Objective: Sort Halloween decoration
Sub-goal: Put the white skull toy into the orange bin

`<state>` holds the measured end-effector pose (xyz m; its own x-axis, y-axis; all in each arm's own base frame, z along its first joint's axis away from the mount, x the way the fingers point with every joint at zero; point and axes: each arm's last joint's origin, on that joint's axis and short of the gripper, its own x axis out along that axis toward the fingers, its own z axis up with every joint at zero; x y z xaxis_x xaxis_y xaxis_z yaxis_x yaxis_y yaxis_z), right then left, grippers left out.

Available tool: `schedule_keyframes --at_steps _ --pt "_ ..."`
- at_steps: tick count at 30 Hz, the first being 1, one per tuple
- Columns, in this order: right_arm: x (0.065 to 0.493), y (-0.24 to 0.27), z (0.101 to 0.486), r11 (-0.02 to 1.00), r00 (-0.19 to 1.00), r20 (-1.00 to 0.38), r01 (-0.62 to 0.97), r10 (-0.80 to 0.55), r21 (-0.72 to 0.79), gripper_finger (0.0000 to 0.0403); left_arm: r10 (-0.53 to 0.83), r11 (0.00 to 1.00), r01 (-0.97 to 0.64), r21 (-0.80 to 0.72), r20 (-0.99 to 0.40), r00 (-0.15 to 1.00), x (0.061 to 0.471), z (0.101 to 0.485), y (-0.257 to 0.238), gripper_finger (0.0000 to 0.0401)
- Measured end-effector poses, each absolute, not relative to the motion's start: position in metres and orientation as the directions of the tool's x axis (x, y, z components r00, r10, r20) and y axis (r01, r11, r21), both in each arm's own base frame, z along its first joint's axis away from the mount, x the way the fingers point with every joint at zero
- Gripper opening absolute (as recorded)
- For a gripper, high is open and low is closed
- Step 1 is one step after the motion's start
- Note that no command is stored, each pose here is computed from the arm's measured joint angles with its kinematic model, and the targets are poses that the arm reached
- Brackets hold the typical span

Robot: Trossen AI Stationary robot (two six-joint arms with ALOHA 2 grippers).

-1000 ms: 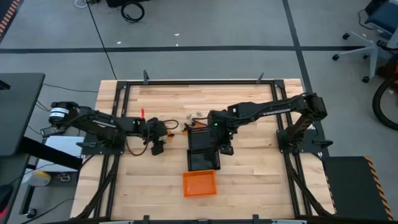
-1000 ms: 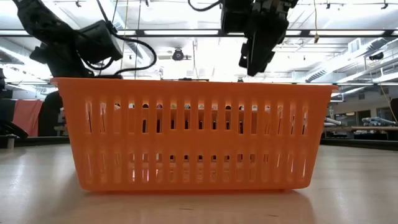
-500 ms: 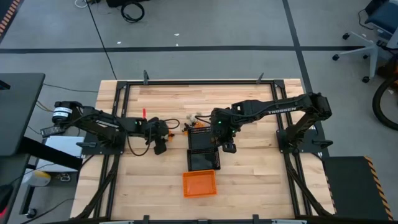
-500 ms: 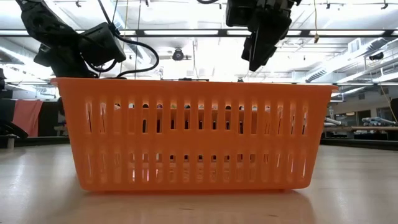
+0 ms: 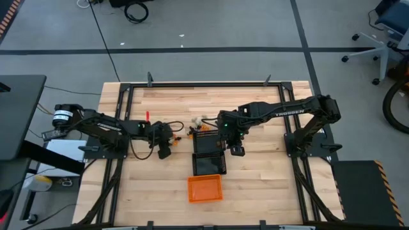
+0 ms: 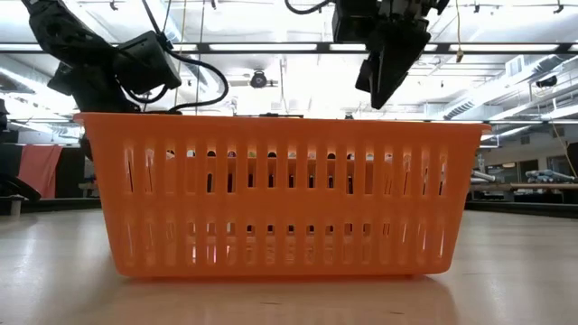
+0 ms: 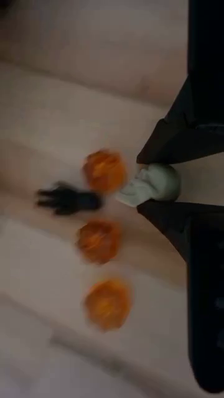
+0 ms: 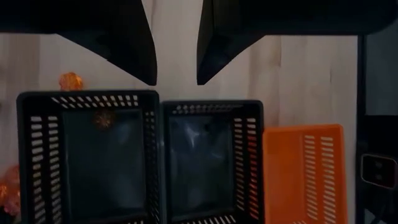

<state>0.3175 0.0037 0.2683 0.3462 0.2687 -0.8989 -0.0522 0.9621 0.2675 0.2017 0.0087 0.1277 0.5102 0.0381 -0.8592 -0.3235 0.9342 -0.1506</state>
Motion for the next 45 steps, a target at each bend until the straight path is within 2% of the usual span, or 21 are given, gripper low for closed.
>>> schedule_keyframes --at_steps 3,7,11,16,20,26,32,37,40,45 --pt "0.316 -0.002 0.268 0.967 0.334 -0.909 -0.034 0.248 0.251 0.0117 0.002 0.934 -0.306 -0.184 -0.854 0.52 0.203 0.135 0.007 0.0089" --pt "0.317 -0.013 0.267 0.985 0.353 -0.923 0.02 0.154 0.172 0.0117 -0.03 0.934 -0.28 -0.223 -0.827 0.561 0.207 0.145 0.006 0.009" --pt "0.319 -0.028 0.268 0.979 0.382 -0.922 0.154 0.064 0.132 0.0117 -0.081 0.938 -0.226 -0.263 -0.8 0.595 0.214 0.155 0.0 0.009" --pt "0.314 -0.039 0.267 0.897 0.356 -0.931 0.381 0.078 0.222 0.0117 -0.122 0.949 -0.139 -0.281 -0.74 0.662 0.223 0.165 -0.01 0.0091" --pt "0.305 -0.038 0.267 0.856 0.281 -0.953 0.46 0.111 0.235 0.0117 -0.15 0.948 -0.082 -0.309 -0.658 0.738 0.23 0.173 -0.019 0.0091" --pt "0.287 -0.043 0.272 0.936 0.18 -0.984 0.343 0.011 0.073 0.0117 -0.165 0.88 -0.097 -0.465 -0.492 0.855 0.241 0.189 -0.026 0.0091" --pt "0.275 -0.061 0.286 0.977 0.207 -0.973 0.204 -0.1 -0.057 0.0117 -0.025 0.791 -0.189 -0.582 -0.34 0.94 0.247 0.204 -0.035 0.0091" --pt "0.27 -0.071 0.293 0.988 0.256 -0.959 0.127 -0.12 -0.09 0.0117 0.037 0.737 -0.197 -0.647 -0.253 0.967 0.249 0.217 -0.051 0.0091" --pt "0.27 -0.075 0.294 0.991 0.275 -0.958 0.122 -0.084 -0.052 0.0117 0.064 0.719 -0.2 -0.665 -0.224 0.973 0.253 0.225 -0.065 0.0091" --pt "0.272 -0.07 0.294 0.995 0.301 -0.954 0.098 -0.004 0.027 0.0117 0.021 0.703 -0.181 -0.688 -0.235 0.972 0.275 0.232 -0.096 0.0091"
